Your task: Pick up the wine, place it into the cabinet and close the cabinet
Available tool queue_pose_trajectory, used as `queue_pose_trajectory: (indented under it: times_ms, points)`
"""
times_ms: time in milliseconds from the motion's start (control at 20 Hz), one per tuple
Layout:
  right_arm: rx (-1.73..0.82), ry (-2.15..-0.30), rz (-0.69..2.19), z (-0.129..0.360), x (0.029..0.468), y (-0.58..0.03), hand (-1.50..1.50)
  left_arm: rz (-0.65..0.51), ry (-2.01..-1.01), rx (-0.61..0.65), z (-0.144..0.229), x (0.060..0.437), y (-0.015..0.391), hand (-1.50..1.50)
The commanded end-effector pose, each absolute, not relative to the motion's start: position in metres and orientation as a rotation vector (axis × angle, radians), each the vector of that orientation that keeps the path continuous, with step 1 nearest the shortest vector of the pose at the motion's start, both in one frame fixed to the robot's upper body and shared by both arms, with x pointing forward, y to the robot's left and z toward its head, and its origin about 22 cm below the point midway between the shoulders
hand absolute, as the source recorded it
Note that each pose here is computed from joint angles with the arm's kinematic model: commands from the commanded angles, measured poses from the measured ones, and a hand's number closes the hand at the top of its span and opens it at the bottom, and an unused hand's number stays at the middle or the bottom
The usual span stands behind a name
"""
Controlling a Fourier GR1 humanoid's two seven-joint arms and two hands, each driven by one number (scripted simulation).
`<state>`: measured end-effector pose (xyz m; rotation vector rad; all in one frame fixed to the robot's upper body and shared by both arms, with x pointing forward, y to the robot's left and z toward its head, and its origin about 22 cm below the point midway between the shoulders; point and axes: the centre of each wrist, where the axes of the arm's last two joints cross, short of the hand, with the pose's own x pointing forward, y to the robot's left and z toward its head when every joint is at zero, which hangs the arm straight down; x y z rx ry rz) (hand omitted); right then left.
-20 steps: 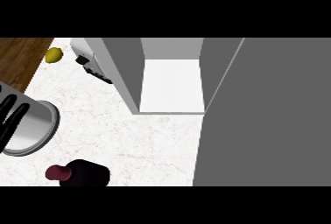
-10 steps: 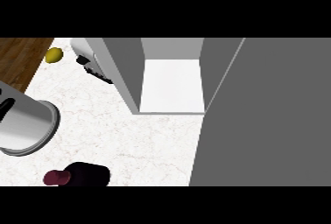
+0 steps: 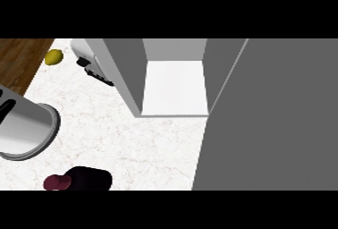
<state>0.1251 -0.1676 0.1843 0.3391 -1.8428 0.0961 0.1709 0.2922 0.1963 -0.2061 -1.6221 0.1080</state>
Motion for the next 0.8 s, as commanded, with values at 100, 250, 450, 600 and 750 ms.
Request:
queue_pose_trajectory:
  times_ms: [100,250,450,600,750]
  points:
    - [0.249,-1.945,0.068,0.211,0.096,-0.177,-1.5,0.106,-1.65,-0.221,0.198,0.166,0.285,-1.5]
    - [0.255,-1.952,0.082,0.214,0.088,-0.183,-1.5,0.105,-1.639,-0.227,0.185,0.171,0.292,-1.5]
    - [0.243,-1.937,0.085,0.212,0.091,-0.177,-1.5,0.098,-1.624,-0.193,0.165,0.179,0.294,-1.5]
    - [0.255,-1.946,0.082,0.211,0.086,-0.179,-1.5,0.091,-1.613,-0.198,0.163,0.17,0.303,-1.5]
    - [0.247,-1.935,0.097,0.208,0.095,-0.171,-1.5,0.093,-1.61,-0.2,0.141,0.162,0.296,-1.5]
